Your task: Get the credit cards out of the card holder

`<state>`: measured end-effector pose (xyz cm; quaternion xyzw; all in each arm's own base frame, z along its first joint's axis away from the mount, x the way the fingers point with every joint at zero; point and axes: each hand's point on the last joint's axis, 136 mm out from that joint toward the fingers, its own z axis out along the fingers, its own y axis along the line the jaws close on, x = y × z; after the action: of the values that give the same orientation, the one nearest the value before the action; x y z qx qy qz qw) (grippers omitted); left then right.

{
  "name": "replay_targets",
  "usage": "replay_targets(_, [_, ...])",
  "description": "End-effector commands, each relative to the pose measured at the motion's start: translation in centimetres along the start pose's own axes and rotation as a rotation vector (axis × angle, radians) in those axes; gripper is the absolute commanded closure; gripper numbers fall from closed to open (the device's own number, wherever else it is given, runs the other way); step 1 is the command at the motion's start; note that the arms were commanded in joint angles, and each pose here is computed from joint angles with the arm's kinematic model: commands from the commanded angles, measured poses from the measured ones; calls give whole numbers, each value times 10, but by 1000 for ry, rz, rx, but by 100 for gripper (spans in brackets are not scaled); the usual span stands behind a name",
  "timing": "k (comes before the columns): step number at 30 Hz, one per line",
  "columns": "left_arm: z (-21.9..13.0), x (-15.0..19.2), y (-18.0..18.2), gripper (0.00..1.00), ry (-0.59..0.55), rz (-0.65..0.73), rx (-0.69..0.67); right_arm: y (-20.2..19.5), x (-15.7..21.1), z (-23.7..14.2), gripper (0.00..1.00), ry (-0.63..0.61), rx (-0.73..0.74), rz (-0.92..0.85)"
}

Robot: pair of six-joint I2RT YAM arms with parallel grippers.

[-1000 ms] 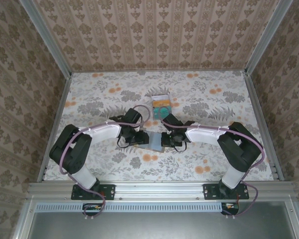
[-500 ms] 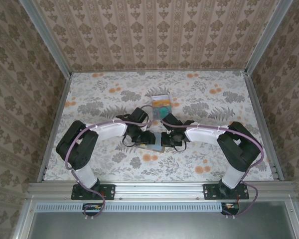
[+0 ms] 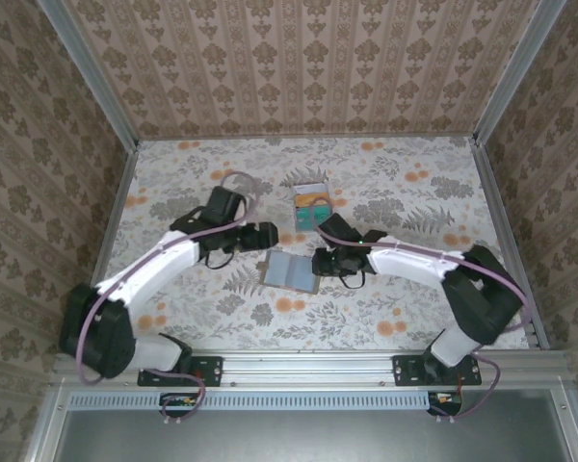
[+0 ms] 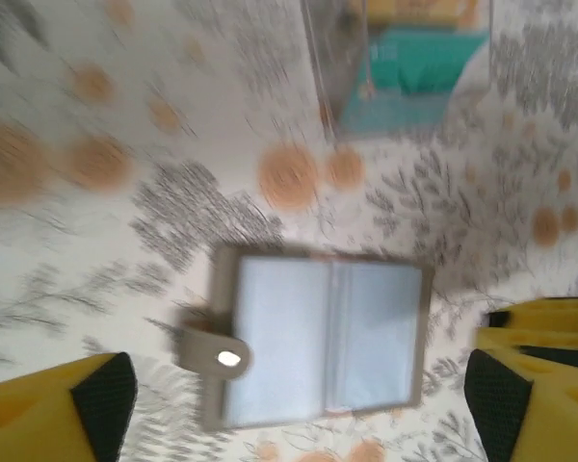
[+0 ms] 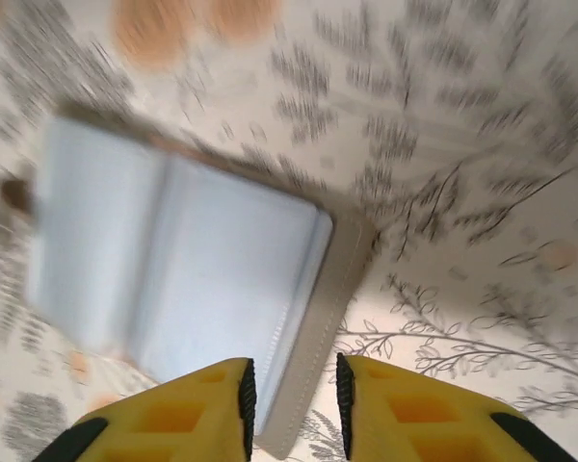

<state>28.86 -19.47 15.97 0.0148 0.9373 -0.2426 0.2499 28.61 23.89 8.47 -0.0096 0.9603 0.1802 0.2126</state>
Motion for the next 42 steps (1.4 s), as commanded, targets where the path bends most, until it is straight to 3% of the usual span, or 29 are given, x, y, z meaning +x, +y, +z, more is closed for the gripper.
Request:
replay_targets(1, [-32, -18, 37, 0, -158, -25, -165, -18, -31, -40, 63, -189, 52, -26])
replay_targets(6, [-76, -47, 88, 0, -384, -50, -391, -59, -56, -85, 44, -391, 132, -14])
replay_targets(10, [-88, -54, 119, 0, -454, -21, -561, -94, -67, -116, 25, -510, 218, 6])
replay_targets(13, [-93, -56, 146, 0, -475, 14, -723, -123, -75, -138, 4, -622, 347, 16])
replay_targets(18, [-91, -65, 194, 0, -470, 53, -958, -161, -89, -155, 0, -773, 541, -57])
replay_targets(22, [-60, -70, 219, 0, -420, 39, -861, -194, -97, -146, 0, -780, 642, -59])
replay_targets(26, [-46, -82, 242, 0, -487, 40, -835, -239, -96, -120, 0, -686, 746, -17])
replay_targets(30, [-21, -91, 261, 0, -551, 72, -755, -274, -104, -98, 0, -693, 750, 81])
replay_targets(34, [-3, -102, 254, 0, -514, 137, -668, -278, -129, -89, 0, -771, 681, 99])
replay_targets(37, [5, -103, 249, 0, -494, 165, -636, -274, -137, -70, 0, -702, 640, 51])
replay_targets(42, [7, -96, 225, 0, -581, 274, -522, -252, -127, -71, 0, -814, 505, -49])
